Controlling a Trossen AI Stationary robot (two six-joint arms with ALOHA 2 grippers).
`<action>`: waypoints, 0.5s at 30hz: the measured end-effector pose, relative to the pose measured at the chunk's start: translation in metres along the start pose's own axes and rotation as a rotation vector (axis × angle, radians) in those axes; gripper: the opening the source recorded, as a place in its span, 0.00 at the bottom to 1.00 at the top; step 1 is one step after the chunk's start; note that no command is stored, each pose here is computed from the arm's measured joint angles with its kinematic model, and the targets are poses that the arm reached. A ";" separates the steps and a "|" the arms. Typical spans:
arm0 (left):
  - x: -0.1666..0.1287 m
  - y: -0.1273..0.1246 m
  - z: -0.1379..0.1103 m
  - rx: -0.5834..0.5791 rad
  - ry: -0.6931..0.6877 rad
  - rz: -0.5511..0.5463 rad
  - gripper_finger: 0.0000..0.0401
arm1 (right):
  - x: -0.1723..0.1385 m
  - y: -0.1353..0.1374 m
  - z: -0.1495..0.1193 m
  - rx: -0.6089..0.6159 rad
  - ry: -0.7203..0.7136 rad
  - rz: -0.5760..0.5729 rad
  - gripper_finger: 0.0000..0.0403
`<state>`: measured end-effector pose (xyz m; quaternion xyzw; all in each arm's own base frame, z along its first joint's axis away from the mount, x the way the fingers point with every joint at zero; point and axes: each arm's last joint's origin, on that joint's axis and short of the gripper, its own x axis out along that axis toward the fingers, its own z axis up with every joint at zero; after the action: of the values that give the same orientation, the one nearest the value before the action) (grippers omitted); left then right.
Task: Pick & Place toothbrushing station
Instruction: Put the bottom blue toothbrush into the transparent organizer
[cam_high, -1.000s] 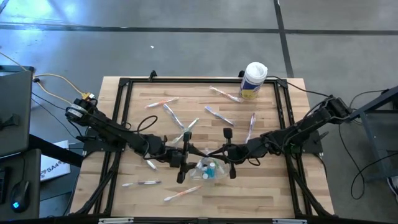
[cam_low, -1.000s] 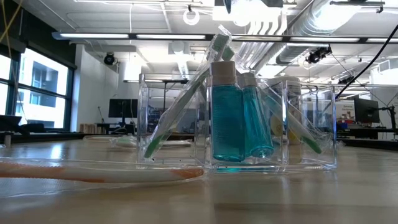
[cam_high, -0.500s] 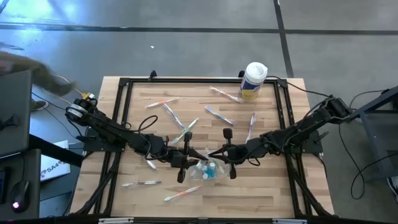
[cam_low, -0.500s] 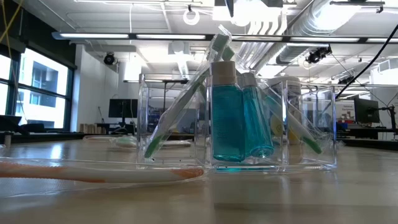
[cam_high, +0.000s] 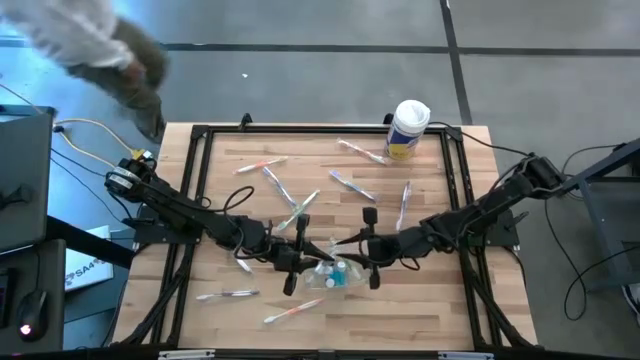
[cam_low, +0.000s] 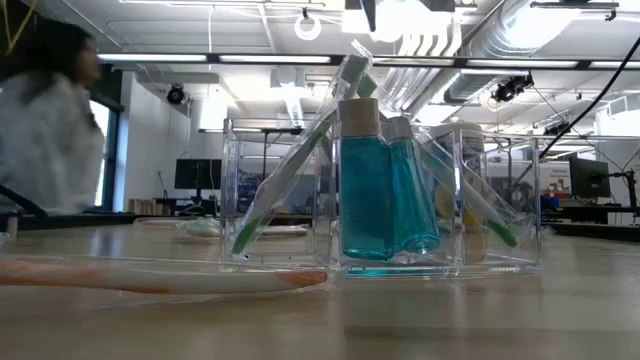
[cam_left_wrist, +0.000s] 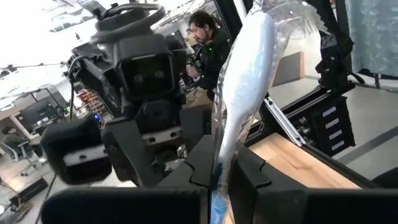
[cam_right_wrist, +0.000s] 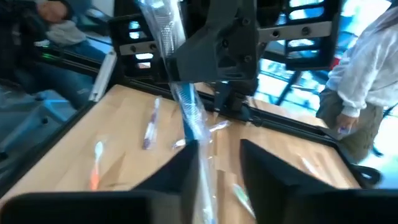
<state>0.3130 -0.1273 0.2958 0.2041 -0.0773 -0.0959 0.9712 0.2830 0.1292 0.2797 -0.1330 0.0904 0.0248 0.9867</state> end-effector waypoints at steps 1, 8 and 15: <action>0.000 -0.001 0.001 -0.010 0.002 0.005 0.04 | -0.001 0.002 0.000 -0.002 0.004 -0.027 0.32; -0.009 -0.016 0.017 -0.088 -0.024 -0.005 0.04 | -0.026 0.019 0.009 -0.050 0.035 -0.234 0.54; -0.036 -0.032 0.049 -0.321 -0.032 -0.090 0.04 | -0.049 0.044 0.012 -0.080 0.041 -0.294 0.58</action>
<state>0.2636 -0.1675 0.3232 0.0481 -0.0670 -0.1538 0.9847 0.2342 0.1737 0.2890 -0.1845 0.0892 -0.1193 0.9715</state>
